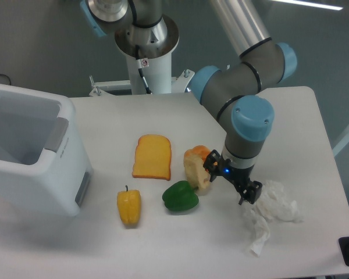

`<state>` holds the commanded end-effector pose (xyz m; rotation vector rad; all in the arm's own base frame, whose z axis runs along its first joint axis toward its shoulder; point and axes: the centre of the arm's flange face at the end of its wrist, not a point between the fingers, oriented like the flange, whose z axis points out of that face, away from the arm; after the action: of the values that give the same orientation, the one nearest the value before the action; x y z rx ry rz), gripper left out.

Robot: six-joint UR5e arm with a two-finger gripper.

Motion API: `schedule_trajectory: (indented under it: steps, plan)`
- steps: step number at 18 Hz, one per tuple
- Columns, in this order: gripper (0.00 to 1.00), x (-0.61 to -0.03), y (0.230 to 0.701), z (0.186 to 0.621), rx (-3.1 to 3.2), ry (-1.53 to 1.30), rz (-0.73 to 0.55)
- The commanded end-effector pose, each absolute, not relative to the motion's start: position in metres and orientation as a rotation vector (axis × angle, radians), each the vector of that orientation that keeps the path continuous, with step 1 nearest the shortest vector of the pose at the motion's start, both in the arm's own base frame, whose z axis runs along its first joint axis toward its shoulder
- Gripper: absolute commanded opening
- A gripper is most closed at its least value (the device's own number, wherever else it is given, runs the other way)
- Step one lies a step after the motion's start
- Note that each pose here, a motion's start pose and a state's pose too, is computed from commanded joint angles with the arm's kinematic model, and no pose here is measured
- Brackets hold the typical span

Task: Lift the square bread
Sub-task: 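Move the gripper over the pale beige bread piece beside the orange bun, then lower the gripper around the pale bread piece and close on it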

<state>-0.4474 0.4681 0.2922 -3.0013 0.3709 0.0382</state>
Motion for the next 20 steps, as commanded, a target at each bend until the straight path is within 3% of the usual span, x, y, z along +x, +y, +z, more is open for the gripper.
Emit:
schedule_trajectory:
  steps: [8, 20]
  plan:
    - [1.00, -0.427, 0.455, 0.299, -3.064, -0.045, -0.024]
    - [1.00, -0.381, 0.449, 0.266, -3.144, -0.105, -0.097]
